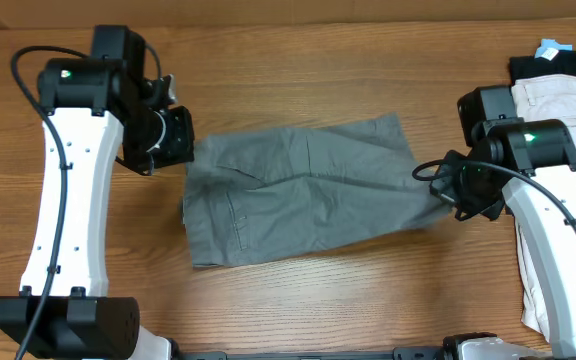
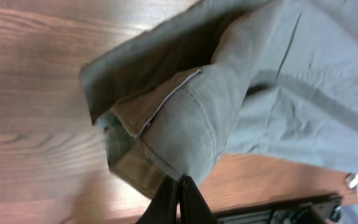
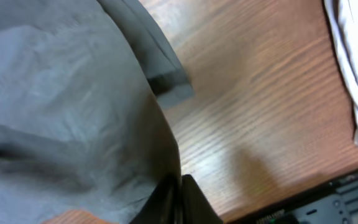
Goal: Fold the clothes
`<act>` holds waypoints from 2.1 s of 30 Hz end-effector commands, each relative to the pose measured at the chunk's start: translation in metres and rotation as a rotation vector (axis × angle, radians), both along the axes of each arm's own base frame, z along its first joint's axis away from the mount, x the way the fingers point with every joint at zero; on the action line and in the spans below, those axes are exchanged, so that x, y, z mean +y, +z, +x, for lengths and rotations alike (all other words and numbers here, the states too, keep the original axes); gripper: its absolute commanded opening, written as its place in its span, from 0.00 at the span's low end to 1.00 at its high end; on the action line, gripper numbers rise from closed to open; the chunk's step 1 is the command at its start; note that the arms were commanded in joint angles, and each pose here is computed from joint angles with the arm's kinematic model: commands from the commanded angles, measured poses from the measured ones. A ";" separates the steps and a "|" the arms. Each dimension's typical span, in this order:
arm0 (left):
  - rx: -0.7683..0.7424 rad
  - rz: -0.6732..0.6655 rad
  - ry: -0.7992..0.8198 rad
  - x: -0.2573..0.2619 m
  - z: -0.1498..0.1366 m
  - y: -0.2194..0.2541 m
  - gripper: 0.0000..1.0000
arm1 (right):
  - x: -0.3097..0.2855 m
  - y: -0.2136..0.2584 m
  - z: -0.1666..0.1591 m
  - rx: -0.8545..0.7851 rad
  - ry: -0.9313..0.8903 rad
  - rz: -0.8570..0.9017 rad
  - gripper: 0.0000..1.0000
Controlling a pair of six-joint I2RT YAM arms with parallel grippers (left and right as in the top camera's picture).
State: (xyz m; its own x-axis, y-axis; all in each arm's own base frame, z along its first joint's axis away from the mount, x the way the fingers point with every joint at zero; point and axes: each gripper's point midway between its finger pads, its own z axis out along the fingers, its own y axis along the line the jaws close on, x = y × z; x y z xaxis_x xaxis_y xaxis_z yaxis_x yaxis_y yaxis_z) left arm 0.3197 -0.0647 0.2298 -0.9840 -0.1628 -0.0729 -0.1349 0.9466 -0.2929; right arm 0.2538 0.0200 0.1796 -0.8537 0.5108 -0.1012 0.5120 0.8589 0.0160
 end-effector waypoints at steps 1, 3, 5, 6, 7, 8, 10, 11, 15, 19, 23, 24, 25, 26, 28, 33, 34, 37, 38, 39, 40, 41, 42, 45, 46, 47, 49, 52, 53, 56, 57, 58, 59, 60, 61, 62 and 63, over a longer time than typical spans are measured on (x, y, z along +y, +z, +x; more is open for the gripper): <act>-0.010 0.078 -0.052 0.001 -0.016 0.008 0.04 | -0.005 -0.005 -0.010 0.022 -0.014 -0.018 0.11; 0.025 0.100 -0.072 -0.001 -0.025 0.004 0.04 | -0.005 -0.009 -0.014 0.039 -0.015 -0.021 0.32; 0.059 0.110 -0.086 -0.004 -0.032 -0.002 0.04 | -0.005 -0.011 -0.010 0.026 -0.014 -0.022 1.00; 0.066 0.111 -0.087 -0.005 -0.034 -0.003 0.05 | -0.005 -0.010 -0.006 0.007 -0.014 -0.021 1.00; 0.072 0.114 -0.082 -0.004 -0.034 -0.005 0.04 | -0.004 -0.010 0.001 -0.021 -0.014 -0.018 1.00; 0.077 0.121 -0.072 -0.003 -0.034 -0.007 0.04 | -0.003 -0.009 0.008 -0.049 -0.015 -0.015 1.00; 0.093 0.169 -0.029 0.005 -0.034 -0.014 0.04 | 0.001 -0.002 0.040 -0.184 -0.016 0.006 1.00; 0.096 0.178 -0.027 0.007 -0.034 -0.016 0.04 | 0.002 0.001 0.051 -0.229 -0.015 0.011 1.00; 0.117 0.182 -0.028 0.008 -0.036 -0.027 0.04 | 0.012 0.025 0.107 -0.468 0.074 0.028 1.00; 0.113 0.182 -0.028 0.007 -0.033 -0.034 0.04 | 0.016 0.027 0.146 -0.576 0.173 -0.005 1.00; 0.124 0.183 -0.029 0.007 -0.035 -0.038 0.04 | 0.018 -0.003 0.172 -0.551 0.222 -0.025 1.00; 0.126 0.184 -0.030 0.007 -0.035 -0.039 0.04 | 0.018 -0.012 0.175 -0.534 0.228 -0.028 1.00; 0.127 0.184 -0.029 0.007 -0.035 -0.039 0.04 | 0.018 -0.024 0.179 -0.513 0.231 -0.030 1.00; 0.125 0.184 -0.029 0.007 -0.035 -0.039 0.04 | 0.017 -0.034 0.181 -0.493 0.230 -0.030 1.00; 0.116 0.183 -0.029 0.007 -0.032 -0.039 0.04 | 0.015 -0.053 0.184 -0.450 0.226 -0.030 1.00; 0.098 0.180 -0.027 0.006 -0.028 -0.039 0.04 | 0.017 -0.096 0.183 -0.351 0.246 -0.012 0.95; 0.097 0.180 -0.027 0.006 -0.028 -0.039 0.04 | 0.022 -0.102 0.182 -0.336 0.270 0.009 0.92; 0.089 0.179 -0.026 0.006 -0.026 -0.038 0.07 | 0.036 -0.114 0.179 -0.308 0.325 0.082 0.74; 0.089 0.178 -0.026 0.006 -0.026 -0.038 0.07 | 0.039 -0.115 0.178 -0.304 0.329 0.100 0.73; 0.089 0.178 -0.026 0.006 -0.026 -0.038 0.07 | 0.041 -0.116 0.177 -0.301 0.332 0.116 0.73; 0.090 0.179 -0.027 0.006 -0.026 -0.038 0.07 | 0.044 -0.117 0.176 -0.297 0.335 0.130 0.74; 0.091 0.179 -0.027 0.006 -0.026 -0.038 0.07 | 0.045 -0.118 0.175 -0.293 0.338 0.141 0.75; 0.091 0.179 -0.027 0.006 -0.026 -0.038 0.08 | 0.046 -0.120 0.175 -0.288 0.338 0.146 0.77; 0.090 0.179 -0.027 0.006 -0.026 -0.038 0.08 | 0.046 -0.129 0.172 -0.262 0.337 0.149 0.83; 0.090 0.179 -0.027 0.006 -0.026 -0.038 0.08 | 0.046 -0.132 0.172 -0.253 0.336 0.150 0.85; 0.090 0.179 -0.027 0.006 -0.026 -0.038 0.08 | 0.046 -0.137 0.171 -0.241 0.336 0.151 0.86; 0.090 0.179 -0.027 0.006 -0.026 -0.038 0.09 | 0.047 -0.146 0.169 -0.221 0.334 0.156 0.88; 0.091 0.178 -0.027 0.006 -0.026 -0.038 0.09 | 0.046 -0.152 0.168 -0.206 0.333 0.157 0.88; 0.091 0.178 -0.027 0.006 -0.026 -0.038 0.09 | 0.046 -0.153 0.168 -0.205 0.333 0.157 0.88; 0.091 0.178 -0.027 0.006 -0.026 -0.038 0.09 | 0.046 -0.154 0.169 -0.206 0.333 0.157 0.65; 0.091 0.177 -0.027 0.006 -0.026 -0.038 0.09 | 0.047 -0.153 0.169 -0.208 0.333 0.157 0.54; 0.091 0.177 -0.027 0.006 -0.026 -0.038 0.09 | 0.047 -0.153 0.169 -0.208 0.333 0.157 0.51; 0.091 0.177 -0.027 0.006 -0.026 -0.038 0.09 | 0.047 -0.153 0.170 -0.209 0.333 0.157 0.47; 0.091 0.177 -0.027 0.006 -0.026 -0.038 0.09 | 0.047 -0.153 0.170 -0.209 0.333 0.157 0.45; 0.091 0.177 -0.027 0.006 -0.026 -0.038 0.09 | 0.047 -0.153 0.170 -0.209 0.333 0.157 0.42; 0.091 0.177 -0.027 0.006 -0.026 -0.038 0.09 | 0.047 -0.153 0.170 -0.209 0.333 0.157 0.36; 0.091 0.176 -0.027 0.006 -0.026 -0.038 0.10 | 0.047 -0.153 0.170 -0.209 0.334 0.157 0.28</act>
State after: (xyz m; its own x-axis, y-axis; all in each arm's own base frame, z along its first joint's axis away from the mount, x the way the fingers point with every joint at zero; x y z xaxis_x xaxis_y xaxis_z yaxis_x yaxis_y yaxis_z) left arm 0.2963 -0.0603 0.1864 -0.9926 -0.1212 0.0107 -0.1216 0.9859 -0.1151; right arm 0.4209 0.0670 0.0244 -0.9475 0.2233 -0.2289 0.1715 0.9590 0.2256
